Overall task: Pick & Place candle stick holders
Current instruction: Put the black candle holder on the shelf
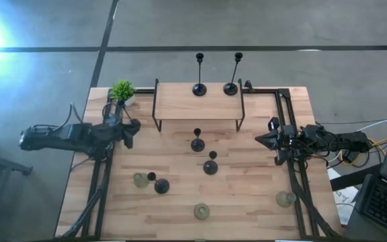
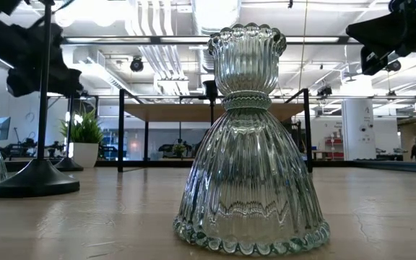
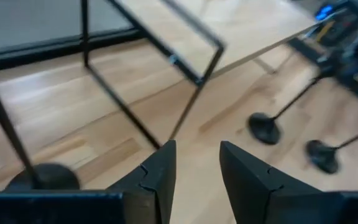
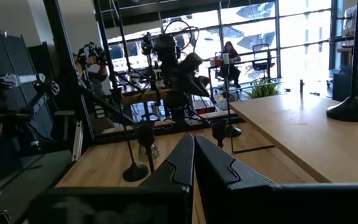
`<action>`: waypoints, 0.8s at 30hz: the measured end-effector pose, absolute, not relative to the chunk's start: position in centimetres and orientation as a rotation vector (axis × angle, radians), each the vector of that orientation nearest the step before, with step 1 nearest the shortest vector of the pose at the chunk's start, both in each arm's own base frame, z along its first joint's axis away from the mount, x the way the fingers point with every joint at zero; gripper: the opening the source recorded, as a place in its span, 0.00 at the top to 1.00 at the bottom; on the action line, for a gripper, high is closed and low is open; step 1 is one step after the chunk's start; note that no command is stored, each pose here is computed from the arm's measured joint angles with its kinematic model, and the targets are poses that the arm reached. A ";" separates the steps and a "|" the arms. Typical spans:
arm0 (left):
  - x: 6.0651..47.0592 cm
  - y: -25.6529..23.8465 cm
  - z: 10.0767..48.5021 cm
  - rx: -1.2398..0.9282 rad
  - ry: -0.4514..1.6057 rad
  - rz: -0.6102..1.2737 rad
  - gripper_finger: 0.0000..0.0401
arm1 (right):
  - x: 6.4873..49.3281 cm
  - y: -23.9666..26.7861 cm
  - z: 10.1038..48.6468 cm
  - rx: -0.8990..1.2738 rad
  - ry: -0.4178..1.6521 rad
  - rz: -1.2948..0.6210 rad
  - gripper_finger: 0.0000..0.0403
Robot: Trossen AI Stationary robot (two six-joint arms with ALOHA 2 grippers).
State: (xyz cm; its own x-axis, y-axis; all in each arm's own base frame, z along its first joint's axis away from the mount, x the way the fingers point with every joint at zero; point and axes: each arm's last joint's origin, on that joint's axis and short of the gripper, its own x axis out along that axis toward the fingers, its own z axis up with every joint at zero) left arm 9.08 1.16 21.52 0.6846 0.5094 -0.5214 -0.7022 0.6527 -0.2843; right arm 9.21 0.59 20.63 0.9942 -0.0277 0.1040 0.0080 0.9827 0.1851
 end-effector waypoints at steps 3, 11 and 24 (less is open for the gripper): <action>9.2 1.2 21.7 -0.498 0.494 0.794 0.71 | 9.2 0.6 20.6 0.188 -0.106 -0.018 0.98; 8.9 1.4 23.2 -0.550 0.558 0.996 0.74 | 9.2 0.6 20.6 0.186 -0.106 -0.018 0.98; 8.5 1.6 22.8 -0.599 0.497 1.161 0.74 | 9.2 0.6 20.6 0.187 -0.106 -0.018 0.98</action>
